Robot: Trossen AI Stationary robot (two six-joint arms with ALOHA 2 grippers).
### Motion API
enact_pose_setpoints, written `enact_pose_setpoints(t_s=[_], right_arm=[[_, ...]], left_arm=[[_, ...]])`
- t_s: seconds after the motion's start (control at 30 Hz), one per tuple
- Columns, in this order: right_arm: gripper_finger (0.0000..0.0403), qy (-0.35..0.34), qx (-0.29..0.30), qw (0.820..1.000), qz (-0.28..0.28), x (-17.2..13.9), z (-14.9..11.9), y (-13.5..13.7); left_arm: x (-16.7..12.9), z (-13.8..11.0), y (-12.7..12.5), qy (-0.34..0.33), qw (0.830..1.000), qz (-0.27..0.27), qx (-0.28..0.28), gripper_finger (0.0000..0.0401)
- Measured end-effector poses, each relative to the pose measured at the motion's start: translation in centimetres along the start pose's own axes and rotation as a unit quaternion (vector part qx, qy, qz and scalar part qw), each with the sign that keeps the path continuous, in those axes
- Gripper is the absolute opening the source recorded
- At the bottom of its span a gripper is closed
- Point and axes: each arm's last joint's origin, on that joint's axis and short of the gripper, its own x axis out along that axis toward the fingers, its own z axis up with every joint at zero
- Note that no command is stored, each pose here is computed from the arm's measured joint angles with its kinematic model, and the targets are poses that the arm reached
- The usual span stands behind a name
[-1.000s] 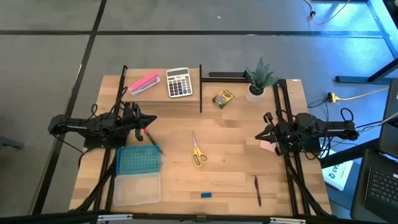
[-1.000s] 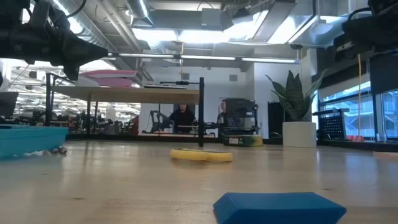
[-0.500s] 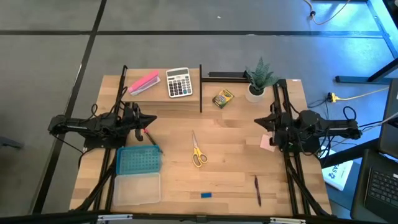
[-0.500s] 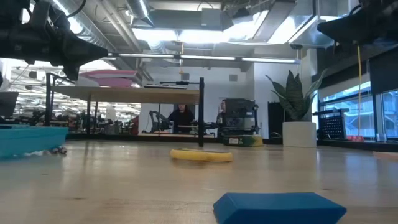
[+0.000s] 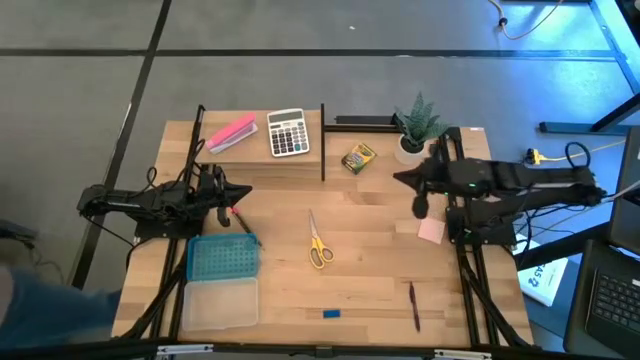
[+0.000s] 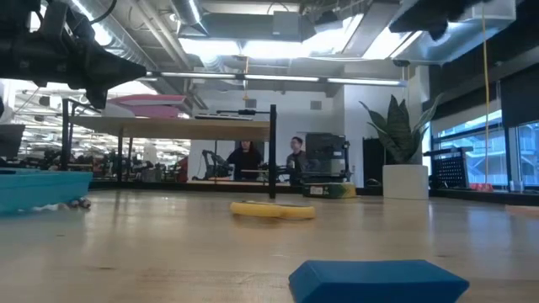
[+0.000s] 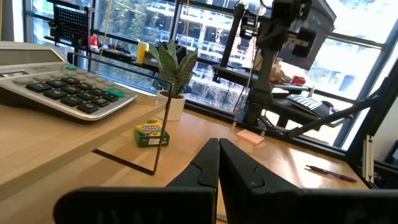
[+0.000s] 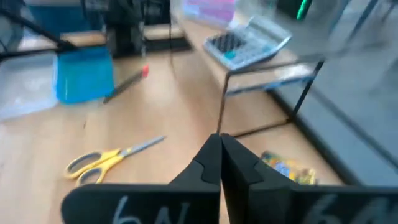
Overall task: Pack school essentials
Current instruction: Put the yellow scissors into the blue supply box
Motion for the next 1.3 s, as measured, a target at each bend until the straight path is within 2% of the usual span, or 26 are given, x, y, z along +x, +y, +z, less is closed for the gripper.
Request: enact_pose_setpoints(t_s=[0.2, 0.3, 0.43, 0.57, 0.77, 0.87, 0.93, 1.1, 1.2, 1.3], right_arm=[[0.0001, 0.101, 0.038, 0.994, 0.033, 2.7, 4.0, 2.0], [0.0000, 0.121, 0.048, 0.990, 0.053, 3.5, 5.7, 2.7], [0.0000, 0.121, 0.053, 0.989, 0.072, 3.8, 7.5, 3.3], [0.0000, 0.157, 0.069, 0.982, 0.080, 3.5, 8.5, 3.5], [0.0000, 0.231, 0.057, 0.968, 0.074, 2.7, 8.8, 4.1], [0.0000, 0.253, 0.049, 0.961, 0.102, 2.9, 8.7, 4.7], [0.0000, 0.269, 0.046, 0.955, 0.114, 3.1, 8.4, 5.1], [0.0000, 0.296, 0.037, 0.947, 0.117, 4.1, 7.8, 5.8], [0.0000, 0.310, 0.028, 0.942, 0.124, 4.8, 7.5, 6.2], [0.0000, 0.342, 0.029, 0.928, 0.145, 5.0, 7.1, 6.4]], left_arm=[[0.0, 0.0, 0.0, 0.000, 1.000, 0.000, -0.002, 0.0000], [-0.1, 0.5, -0.1, -0.006, 0.999, -0.008, 0.040, 0.0000], [-0.5, 3.2, -1.0, -0.032, 0.991, -0.046, 0.122, 0.0000], [-0.9, 6.8, -1.9, -0.023, 0.987, -0.047, 0.155, 0.0000], [0.9, 11.4, -4.0, 0.070, 0.979, -0.043, 0.188, 0.0000], [2.7, 13.0, -5.3, 0.152, 0.965, -0.036, 0.210, 0.0000], [3.8, 14.0, -6.1, 0.203, 0.958, -0.024, 0.202, 0.0000], [6.7, 14.9, -8.2, 0.313, 0.932, -0.008, 0.181, 0.0000], [8.0, 15.0, -9.5, 0.354, 0.918, -0.006, 0.177, 0.0000], [8.9, 15.0, -10.5, 0.387, 0.911, 0.013, 0.144, 0.0000]])
